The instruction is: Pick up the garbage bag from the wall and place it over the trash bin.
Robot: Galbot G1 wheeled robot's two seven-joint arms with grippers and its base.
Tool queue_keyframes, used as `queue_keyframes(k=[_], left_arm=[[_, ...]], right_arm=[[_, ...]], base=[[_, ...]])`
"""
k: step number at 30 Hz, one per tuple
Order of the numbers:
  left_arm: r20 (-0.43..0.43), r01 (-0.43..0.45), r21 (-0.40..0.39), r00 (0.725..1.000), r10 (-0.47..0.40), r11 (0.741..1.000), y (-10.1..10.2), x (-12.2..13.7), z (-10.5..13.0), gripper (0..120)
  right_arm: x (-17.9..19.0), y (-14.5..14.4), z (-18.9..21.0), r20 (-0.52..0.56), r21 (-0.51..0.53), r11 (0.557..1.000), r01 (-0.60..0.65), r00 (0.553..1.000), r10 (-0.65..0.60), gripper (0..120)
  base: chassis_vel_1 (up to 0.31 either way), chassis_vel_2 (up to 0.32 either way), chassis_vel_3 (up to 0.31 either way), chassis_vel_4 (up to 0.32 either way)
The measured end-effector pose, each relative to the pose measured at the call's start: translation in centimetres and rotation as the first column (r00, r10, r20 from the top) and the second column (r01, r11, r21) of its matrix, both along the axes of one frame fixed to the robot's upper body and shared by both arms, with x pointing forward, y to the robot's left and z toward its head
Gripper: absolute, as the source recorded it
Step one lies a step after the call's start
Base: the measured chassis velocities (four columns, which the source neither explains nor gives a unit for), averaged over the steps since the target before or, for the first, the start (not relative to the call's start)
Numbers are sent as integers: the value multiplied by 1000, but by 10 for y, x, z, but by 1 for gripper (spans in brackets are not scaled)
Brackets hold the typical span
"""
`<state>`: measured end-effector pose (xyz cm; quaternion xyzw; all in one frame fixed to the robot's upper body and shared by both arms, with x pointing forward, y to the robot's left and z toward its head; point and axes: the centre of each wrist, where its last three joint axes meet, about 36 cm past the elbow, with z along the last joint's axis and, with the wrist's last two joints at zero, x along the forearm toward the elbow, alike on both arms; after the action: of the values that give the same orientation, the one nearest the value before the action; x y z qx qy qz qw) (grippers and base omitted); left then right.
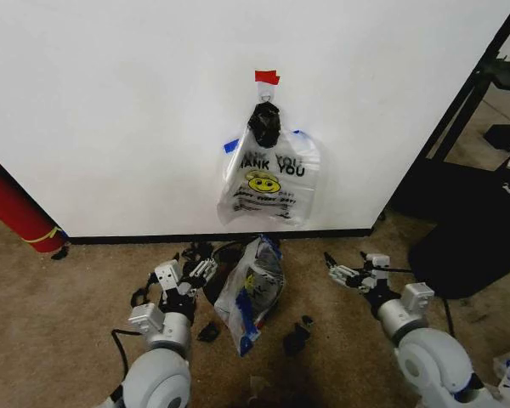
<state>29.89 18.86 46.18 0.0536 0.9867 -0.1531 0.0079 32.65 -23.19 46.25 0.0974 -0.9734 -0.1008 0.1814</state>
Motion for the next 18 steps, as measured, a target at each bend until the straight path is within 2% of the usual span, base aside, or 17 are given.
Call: queue_keyframes(k=[3, 5, 6, 7, 10, 12, 18], left_arm=[[41, 45, 38, 998, -46, 998, 4, 5, 0, 100], [99, 75, 142, 991, -90, 987, 10, 11, -6, 100], [99, 75, 142, 991, -90, 987, 10, 11, -6, 100], [136, 73, 213, 985, -104, 974, 10, 10, -11, 100], [144, 70, 232, 984, -105, 970, 9, 8, -14, 100], [155, 61, 247, 983, -102, 967, 5, 5, -18, 100], [162, 52, 243, 982, -94, 969, 1, 3, -18, 100]], right_arm=[[-3, 5, 3, -32, 21, 1000, -9, 999, 10, 100], [-2, 7, 7, -110, 76, 997, -24, 993, 32, 100], [-2, 7, 7, -110, 76, 997, -24, 993, 32, 100], [5, 10, 9, -170, 120, 992, -37, 984, 58, 100], [10, 12, 9, -205, 134, 990, -40, 976, 67, 100], [23, 23, 7, -267, 158, 985, -64, 958, 105, 100], [42, 52, 3, -299, 141, 987, -80, 947, 119, 100]], base=[[0, 0, 0, 0], [0, 0, 0, 0], [0, 0, 0, 0], [0, 0, 0, 0], [0, 0, 0, 0], [0, 0, 0, 0], [0, 0, 0, 0]])
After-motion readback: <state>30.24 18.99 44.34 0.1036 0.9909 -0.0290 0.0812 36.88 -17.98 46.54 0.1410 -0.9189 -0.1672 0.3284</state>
